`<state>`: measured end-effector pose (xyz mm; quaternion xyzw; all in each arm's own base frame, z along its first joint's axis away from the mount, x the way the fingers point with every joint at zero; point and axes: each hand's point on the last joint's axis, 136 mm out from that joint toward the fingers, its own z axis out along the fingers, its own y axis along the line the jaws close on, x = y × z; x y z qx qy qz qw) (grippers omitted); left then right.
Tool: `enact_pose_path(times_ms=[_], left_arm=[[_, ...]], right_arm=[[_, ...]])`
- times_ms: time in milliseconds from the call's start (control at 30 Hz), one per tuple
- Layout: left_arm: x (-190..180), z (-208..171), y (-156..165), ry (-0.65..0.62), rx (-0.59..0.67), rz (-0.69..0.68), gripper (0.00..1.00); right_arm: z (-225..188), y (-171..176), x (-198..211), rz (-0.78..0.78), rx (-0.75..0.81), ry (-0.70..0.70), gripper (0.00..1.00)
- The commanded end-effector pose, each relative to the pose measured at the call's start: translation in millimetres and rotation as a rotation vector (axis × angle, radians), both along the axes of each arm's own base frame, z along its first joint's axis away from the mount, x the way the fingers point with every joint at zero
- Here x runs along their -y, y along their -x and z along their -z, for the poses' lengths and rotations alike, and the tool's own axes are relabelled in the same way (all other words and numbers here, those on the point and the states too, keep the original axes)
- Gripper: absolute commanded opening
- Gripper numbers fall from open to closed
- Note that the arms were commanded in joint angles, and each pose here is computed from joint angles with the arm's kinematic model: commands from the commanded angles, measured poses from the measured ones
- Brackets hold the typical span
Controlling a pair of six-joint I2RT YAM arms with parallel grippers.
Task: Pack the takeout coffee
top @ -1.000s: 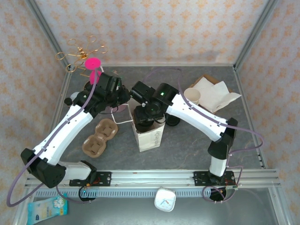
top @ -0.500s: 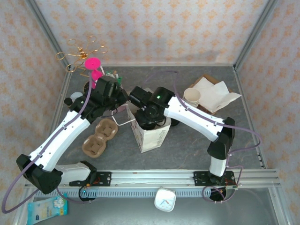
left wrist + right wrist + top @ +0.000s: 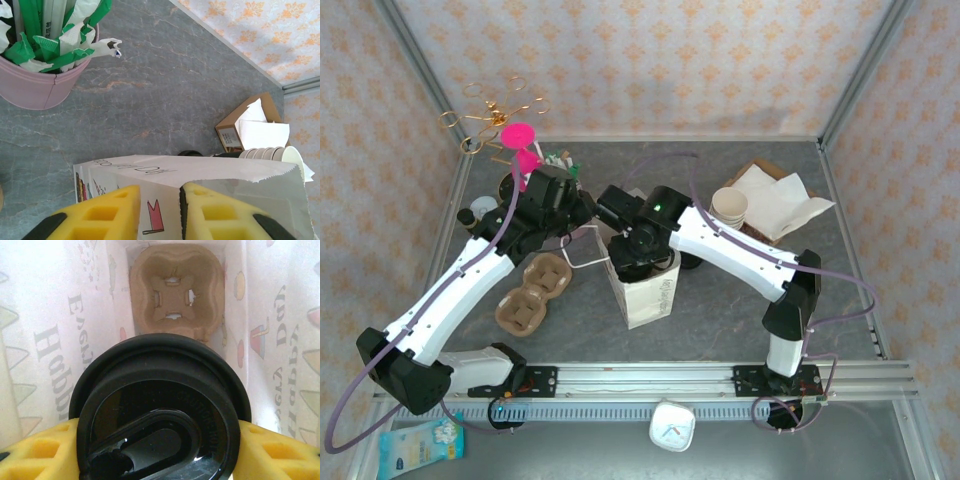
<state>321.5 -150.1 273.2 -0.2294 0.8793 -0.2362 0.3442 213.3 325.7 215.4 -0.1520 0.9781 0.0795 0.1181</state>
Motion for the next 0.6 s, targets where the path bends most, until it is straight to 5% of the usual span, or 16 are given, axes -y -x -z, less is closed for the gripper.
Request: enact_pose_path(times_ms=[0, 133, 300, 567], left_arm=[[0, -4, -7, -0.04, 0.043, 0.024, 0.33], [-7, 13, -12, -0.119, -0.019, 0.058, 0.29], [4, -1, -23, -0.118, 0.068, 0.124, 0.14], [11, -39, -38, -0.148, 0.236, 0.176, 0.08]], right_arm=[[-11, 5, 1, 0.008, 0.006, -0.024, 0.51], [-8, 6, 1, 0.018, -0.004, -0.022, 0.51], [-4, 5, 1, 0.03, -0.008, -0.01, 0.51], [-2, 0, -2, 0.036, 0.004, -0.001, 0.51]])
